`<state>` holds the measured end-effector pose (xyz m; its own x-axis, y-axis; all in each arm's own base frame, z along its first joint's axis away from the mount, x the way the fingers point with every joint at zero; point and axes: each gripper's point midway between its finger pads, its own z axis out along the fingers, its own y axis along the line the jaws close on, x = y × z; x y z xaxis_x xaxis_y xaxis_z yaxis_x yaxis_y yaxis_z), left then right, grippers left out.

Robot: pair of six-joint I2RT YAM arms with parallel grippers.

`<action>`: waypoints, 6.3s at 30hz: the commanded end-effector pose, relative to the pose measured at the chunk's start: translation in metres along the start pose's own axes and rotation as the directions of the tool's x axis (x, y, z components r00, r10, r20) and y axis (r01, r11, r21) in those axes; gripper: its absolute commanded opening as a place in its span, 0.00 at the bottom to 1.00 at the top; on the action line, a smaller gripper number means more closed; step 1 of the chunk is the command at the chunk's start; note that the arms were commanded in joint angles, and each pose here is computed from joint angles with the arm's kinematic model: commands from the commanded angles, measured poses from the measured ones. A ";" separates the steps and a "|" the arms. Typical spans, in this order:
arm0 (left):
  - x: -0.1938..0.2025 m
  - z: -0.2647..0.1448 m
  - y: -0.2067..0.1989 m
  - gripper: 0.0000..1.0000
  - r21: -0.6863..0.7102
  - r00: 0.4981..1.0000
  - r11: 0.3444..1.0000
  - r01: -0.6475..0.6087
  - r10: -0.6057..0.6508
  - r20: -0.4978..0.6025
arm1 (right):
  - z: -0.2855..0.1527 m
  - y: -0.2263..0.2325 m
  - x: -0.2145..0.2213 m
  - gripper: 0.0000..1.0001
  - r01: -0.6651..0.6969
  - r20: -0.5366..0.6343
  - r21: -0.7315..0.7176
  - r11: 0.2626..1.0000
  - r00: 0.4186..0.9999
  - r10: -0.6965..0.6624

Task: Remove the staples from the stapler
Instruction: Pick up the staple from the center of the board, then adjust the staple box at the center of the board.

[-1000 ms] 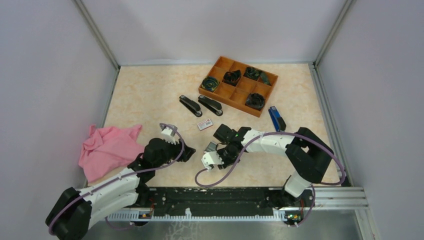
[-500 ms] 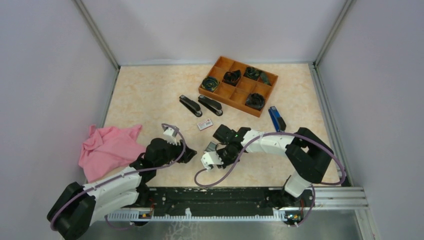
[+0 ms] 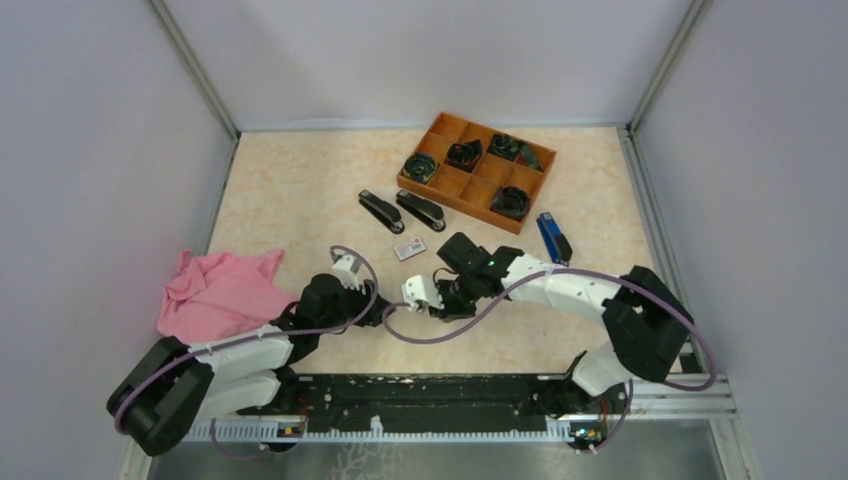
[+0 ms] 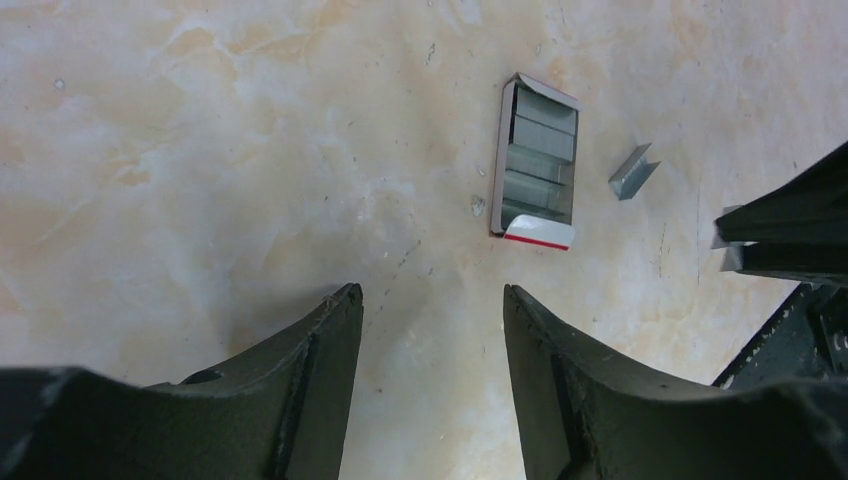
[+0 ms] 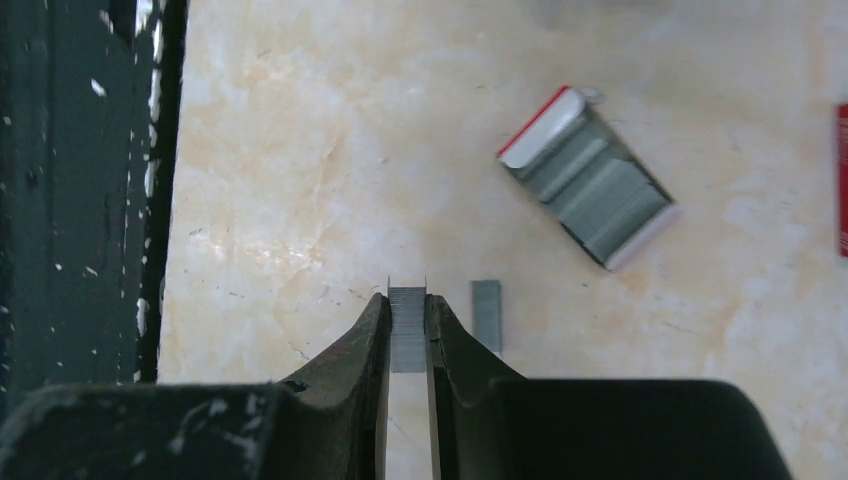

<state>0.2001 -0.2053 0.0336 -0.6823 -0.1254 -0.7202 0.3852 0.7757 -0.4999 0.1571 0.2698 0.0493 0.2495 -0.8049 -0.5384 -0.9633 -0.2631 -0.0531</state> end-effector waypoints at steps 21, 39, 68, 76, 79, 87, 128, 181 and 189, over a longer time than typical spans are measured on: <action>-0.025 -0.001 -0.002 0.60 -0.019 0.996 1.000 0.024 -0.022 0.092 | -0.017 -0.077 -0.081 0.10 -0.581 0.460 0.026 0.814 0.729 0.506; -0.016 -0.009 -0.003 0.60 0.016 0.994 0.999 0.045 -0.046 0.102 | 0.006 -0.096 -0.067 0.09 -0.654 0.451 0.210 0.726 0.724 0.522; 0.017 -0.005 -0.033 0.41 0.168 0.967 0.953 0.253 -0.244 -0.073 | 0.039 -0.083 -0.046 0.07 -0.688 0.353 0.187 0.701 0.713 0.605; 0.023 0.001 -0.034 0.40 0.178 0.963 0.947 0.267 -0.252 -0.099 | 0.039 -0.081 -0.048 0.07 -0.686 0.351 0.173 0.706 0.713 0.607; 0.025 0.003 -0.034 0.39 0.180 0.962 0.947 0.267 -0.251 -0.110 | 0.036 -0.082 -0.050 0.07 -0.683 0.357 0.173 0.709 0.714 0.601; 0.025 0.006 -0.034 0.38 0.178 0.962 0.947 0.267 -0.249 -0.116 | 0.017 -0.089 -0.060 0.06 -0.665 0.403 0.208 0.717 0.727 0.557; 0.035 0.013 -0.031 0.31 0.172 0.957 0.947 0.272 -0.248 -0.151 | 0.030 -0.083 -0.057 0.06 -0.660 0.368 0.170 0.732 0.732 0.574; 0.037 0.024 -0.037 0.28 0.197 0.950 0.938 0.286 -0.250 -0.189 | 0.015 -0.084 -0.069 0.05 -0.613 0.394 0.192 0.767 0.763 0.512; 0.036 0.029 -0.038 0.27 0.201 0.948 0.935 0.291 -0.253 -0.196 | 0.010 -0.083 -0.074 0.06 -0.612 0.406 0.180 0.770 0.759 0.509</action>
<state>0.1789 -0.2584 0.0221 -0.8512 -0.2054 -0.4830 0.3100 0.5459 -0.7784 0.2120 0.3374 0.0450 -0.4085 -0.5916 -0.6951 -0.8900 0.4272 0.1594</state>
